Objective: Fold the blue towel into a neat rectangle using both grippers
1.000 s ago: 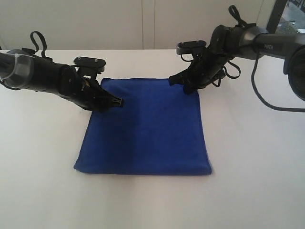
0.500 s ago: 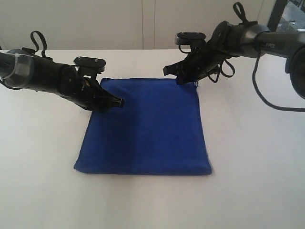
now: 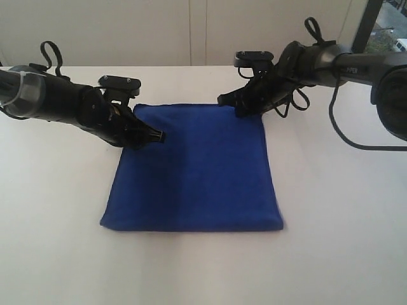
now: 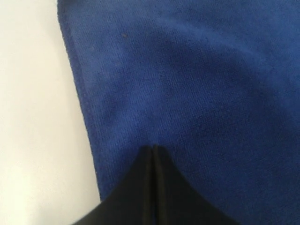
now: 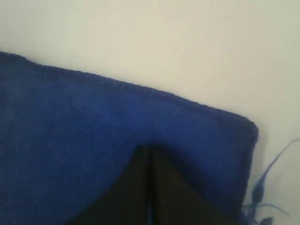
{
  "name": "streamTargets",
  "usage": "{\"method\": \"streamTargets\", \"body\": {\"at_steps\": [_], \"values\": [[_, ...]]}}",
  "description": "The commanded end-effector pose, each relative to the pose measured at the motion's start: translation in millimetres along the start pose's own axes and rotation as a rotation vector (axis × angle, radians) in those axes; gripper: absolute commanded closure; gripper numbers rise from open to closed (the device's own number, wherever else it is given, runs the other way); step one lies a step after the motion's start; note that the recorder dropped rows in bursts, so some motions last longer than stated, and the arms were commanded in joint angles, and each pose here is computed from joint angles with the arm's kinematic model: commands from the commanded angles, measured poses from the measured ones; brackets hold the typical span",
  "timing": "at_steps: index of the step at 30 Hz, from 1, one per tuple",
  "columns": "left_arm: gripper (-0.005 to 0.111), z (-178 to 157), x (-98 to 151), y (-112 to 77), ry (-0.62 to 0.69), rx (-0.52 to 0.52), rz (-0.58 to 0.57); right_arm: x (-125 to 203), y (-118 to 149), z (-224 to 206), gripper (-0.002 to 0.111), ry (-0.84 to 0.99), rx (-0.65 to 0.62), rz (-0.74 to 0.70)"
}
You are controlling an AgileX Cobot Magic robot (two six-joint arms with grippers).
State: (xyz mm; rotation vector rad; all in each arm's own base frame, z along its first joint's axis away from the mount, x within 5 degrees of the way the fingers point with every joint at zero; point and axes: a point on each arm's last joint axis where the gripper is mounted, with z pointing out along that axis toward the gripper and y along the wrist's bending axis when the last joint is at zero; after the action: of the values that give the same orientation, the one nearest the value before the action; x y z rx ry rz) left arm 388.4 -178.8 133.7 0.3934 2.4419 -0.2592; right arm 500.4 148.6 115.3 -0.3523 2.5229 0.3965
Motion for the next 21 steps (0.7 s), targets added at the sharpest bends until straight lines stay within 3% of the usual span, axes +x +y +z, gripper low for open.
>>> {"method": "streamTargets", "body": {"at_steps": [1, 14, 21], "values": [[0.107, 3.4, 9.4, -1.6, 0.071, 0.002, -0.013, 8.3, -6.7, 6.6, 0.108, 0.048, 0.046, -0.019], [0.107, 2.5, 7.6, -1.9, 0.067, 0.004, 0.012, 5.9, -5.2, 1.6, 0.108, 0.049, 0.043, -0.004], [0.107, -21.6, -11.7, -4.8, 0.007, 0.013, 0.072, -13.4, 3.9, -30.7, 0.108, 0.004, 0.031, -0.048]]}}
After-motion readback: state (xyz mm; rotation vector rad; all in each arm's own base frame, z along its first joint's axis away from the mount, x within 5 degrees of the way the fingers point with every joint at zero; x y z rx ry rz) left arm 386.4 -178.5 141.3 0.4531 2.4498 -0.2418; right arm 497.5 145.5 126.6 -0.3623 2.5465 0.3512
